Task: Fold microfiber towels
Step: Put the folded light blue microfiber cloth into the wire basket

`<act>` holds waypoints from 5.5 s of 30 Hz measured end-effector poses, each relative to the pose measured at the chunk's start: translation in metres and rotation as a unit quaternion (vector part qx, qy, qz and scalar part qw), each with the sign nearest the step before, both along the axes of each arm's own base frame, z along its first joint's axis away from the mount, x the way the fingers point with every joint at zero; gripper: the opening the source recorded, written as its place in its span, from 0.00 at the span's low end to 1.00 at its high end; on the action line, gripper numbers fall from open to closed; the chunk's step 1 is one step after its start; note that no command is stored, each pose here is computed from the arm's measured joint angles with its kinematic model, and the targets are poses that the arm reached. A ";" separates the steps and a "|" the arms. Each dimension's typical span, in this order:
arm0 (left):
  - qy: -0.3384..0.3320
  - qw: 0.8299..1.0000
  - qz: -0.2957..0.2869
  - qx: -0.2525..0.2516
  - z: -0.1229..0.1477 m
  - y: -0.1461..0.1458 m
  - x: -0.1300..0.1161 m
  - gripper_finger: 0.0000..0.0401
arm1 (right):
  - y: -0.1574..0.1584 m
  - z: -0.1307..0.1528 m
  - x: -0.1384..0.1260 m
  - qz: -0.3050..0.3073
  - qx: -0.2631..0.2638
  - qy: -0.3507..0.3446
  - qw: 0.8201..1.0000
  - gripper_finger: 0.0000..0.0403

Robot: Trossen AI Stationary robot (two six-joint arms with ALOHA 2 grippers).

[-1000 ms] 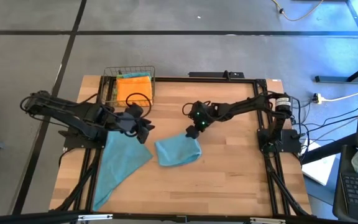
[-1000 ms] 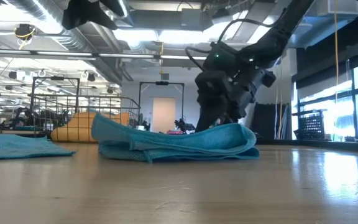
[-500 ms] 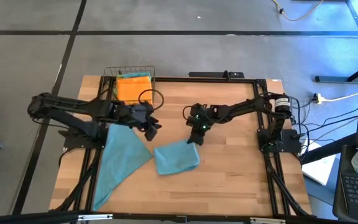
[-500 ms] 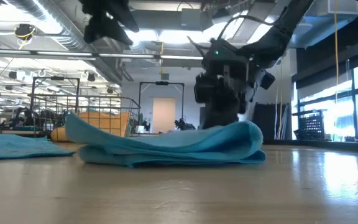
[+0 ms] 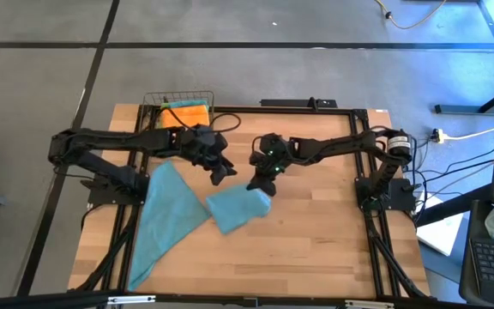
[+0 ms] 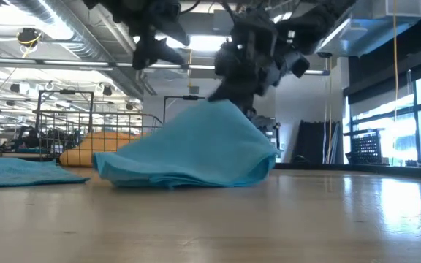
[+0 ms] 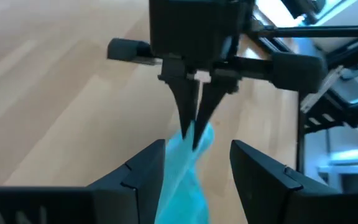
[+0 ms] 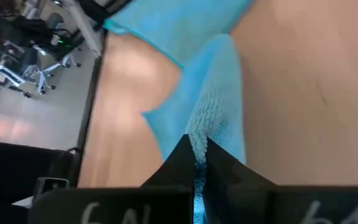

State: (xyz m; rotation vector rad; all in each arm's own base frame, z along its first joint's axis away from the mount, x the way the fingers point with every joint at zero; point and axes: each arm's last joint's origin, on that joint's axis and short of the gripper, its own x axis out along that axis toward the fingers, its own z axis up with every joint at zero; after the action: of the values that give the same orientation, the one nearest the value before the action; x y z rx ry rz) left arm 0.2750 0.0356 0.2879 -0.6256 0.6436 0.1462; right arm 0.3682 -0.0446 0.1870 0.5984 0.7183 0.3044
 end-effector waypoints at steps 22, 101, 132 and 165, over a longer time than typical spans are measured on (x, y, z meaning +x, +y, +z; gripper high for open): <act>-0.050 0.992 -0.112 -0.011 -0.005 0.021 0.010 0.45 | 0.004 0.062 0.022 0.019 -0.098 -0.010 0.995 0.02; 0.001 0.940 0.324 0.104 0.034 0.143 -0.121 0.00 | -0.060 0.165 -0.015 0.032 -0.110 0.022 0.993 0.25; 0.291 0.885 0.359 0.060 -0.072 0.145 -0.164 0.00 | -0.045 0.162 -0.012 0.018 -0.069 0.062 0.996 0.25; 0.169 0.806 0.561 0.085 -0.069 0.099 -0.174 0.16 | -0.034 0.157 0.058 -0.143 -0.226 -0.116 0.957 0.25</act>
State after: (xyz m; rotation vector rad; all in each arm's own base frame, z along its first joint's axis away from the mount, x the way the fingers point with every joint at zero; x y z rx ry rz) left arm 0.1012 0.1345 0.2192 -0.7473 0.5136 1.4462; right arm 0.4257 -0.0788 0.3441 0.2172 0.4435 -0.0618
